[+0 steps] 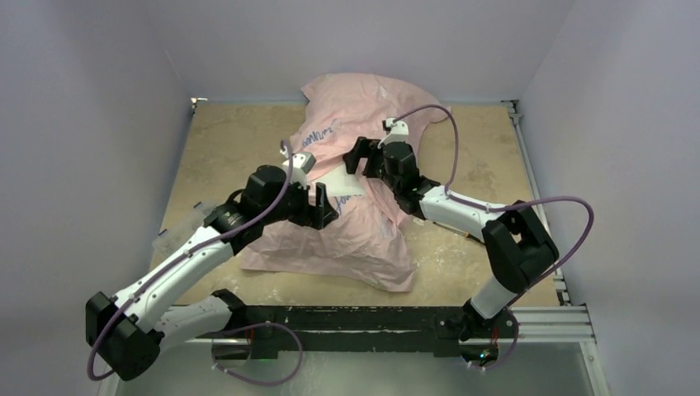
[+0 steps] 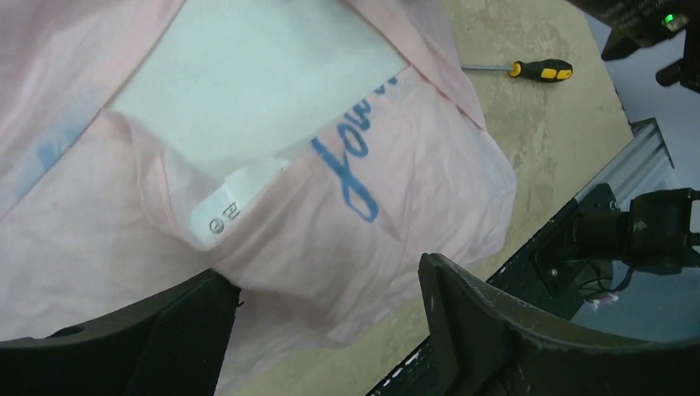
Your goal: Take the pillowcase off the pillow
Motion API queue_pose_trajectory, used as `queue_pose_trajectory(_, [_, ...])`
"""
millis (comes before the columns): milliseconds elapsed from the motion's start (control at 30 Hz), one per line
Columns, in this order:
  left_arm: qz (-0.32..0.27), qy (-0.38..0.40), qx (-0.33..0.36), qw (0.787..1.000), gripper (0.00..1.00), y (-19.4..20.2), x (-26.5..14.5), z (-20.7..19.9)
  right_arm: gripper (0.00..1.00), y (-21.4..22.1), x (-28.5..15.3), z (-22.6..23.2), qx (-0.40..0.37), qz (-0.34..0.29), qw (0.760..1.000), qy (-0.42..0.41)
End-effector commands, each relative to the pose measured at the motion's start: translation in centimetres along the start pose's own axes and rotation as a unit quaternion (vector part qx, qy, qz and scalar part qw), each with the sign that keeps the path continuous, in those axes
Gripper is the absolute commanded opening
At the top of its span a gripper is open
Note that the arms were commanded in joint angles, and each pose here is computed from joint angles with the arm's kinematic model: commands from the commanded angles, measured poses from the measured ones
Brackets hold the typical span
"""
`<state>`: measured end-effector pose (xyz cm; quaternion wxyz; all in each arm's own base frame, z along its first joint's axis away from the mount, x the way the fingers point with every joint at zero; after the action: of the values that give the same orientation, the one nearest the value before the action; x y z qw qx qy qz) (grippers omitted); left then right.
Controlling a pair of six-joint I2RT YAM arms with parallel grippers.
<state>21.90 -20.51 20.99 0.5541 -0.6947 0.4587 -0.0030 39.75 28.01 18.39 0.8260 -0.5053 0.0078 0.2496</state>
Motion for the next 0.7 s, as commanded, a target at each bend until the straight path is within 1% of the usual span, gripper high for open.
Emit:
queue_pose_trajectory(0, [-0.07,-0.026,0.045,0.996,0.78,-5.4,1.2,-1.5,0.94,-3.0,-1.9,0.6,0.005,-0.057,0.998,-0.008])
queue_pose_trajectory(133, [-0.079,-0.038,0.074,0.993,0.78,-7.6,2.9,-3.1,0.95,-4.7,-3.3,-0.4,0.028,-0.086,0.996,0.016])
queue_pose_trajectory(233, [-0.071,-0.041,0.101,0.992,0.78,-8.3,4.1,-4.5,0.95,-4.5,-3.9,-0.8,0.032,-0.083,0.996,0.015])
queue_pose_trajectory(333, [-0.059,-0.047,0.131,0.988,0.78,-8.4,5.1,-5.5,0.95,-3.2,-4.2,-1.1,0.033,-0.062,0.998,0.006])
queue_pose_trajectory(467, [-0.048,-0.046,0.153,0.986,0.79,-7.6,6.4,-5.3,0.95,-0.9,-4.2,-2.3,0.036,-0.035,0.999,0.002])
queue_pose_trajectory(600, [-0.015,-0.041,0.164,0.985,0.79,-5.3,8.4,-4.6,0.95,0.9,-3.6,-3.2,0.035,-0.014,0.999,-0.005])
queue_pose_trajectory(667, [0.007,-0.053,0.167,0.984,0.8,-4.0,9.3,-3.8,0.95,1.5,-3.1,-3.7,0.036,-0.006,0.999,-0.011])
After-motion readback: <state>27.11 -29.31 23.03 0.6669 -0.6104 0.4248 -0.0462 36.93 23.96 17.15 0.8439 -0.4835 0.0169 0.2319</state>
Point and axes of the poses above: each gripper's point midway between its finger pads, its own x axis out along the fingers, its own z axis along the line the jaws close on, y = z × x, the point moved 2 cm from there along -x, back along the fingers, and after that the axes turned 4 degrees about x, right-handed, at the moved point
